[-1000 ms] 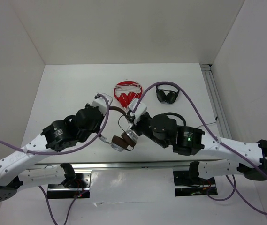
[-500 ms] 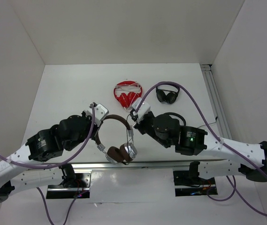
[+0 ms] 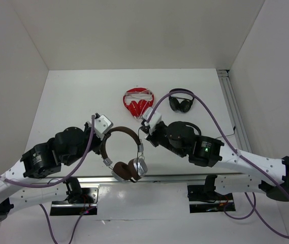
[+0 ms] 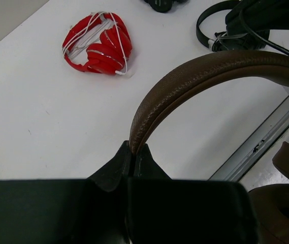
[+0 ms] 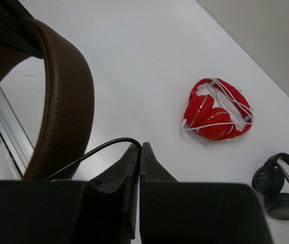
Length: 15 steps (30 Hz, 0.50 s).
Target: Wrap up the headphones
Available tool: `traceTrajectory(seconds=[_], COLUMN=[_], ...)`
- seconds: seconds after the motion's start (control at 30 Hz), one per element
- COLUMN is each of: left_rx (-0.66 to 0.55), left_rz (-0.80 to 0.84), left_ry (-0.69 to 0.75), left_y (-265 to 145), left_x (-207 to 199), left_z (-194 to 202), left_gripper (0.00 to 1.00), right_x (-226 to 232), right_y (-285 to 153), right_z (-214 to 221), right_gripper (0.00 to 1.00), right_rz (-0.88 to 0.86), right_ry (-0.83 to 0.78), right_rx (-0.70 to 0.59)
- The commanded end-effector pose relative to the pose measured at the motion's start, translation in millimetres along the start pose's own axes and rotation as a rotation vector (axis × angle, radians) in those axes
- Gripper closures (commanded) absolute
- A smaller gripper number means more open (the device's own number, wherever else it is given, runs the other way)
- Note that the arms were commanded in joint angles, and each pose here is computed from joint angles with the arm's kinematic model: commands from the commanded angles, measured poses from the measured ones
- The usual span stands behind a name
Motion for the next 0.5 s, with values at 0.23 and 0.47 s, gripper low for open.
traceTrajectory(seconds=[0.23, 0.47], left_rx=[-0.227, -0.251], left_rz=[0.058, 0.073], left_ry=[-0.123, -0.191], left_y=[-27, -30], left_x=[-2, -6], left_z=[-44, -56], left_gripper=[1.00, 1.00], right_x=[16, 27], right_y=[10, 14], right_z=[0, -4], right_gripper=[0.98, 0.79], right_rz=[-0.088, -0.138], right_ry=[0.040, 0.098], right_rx=[-0.077, -0.231])
Point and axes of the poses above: each gripper's point midway between its finger pads, its own y axis out along the fingers, its own x axis along the line the jaws close on, z = x × y, the point moved 1 cm from there along -y, back along the fingers, and after that the axes turned 14 degrees about -y, right-handed, at the moved point
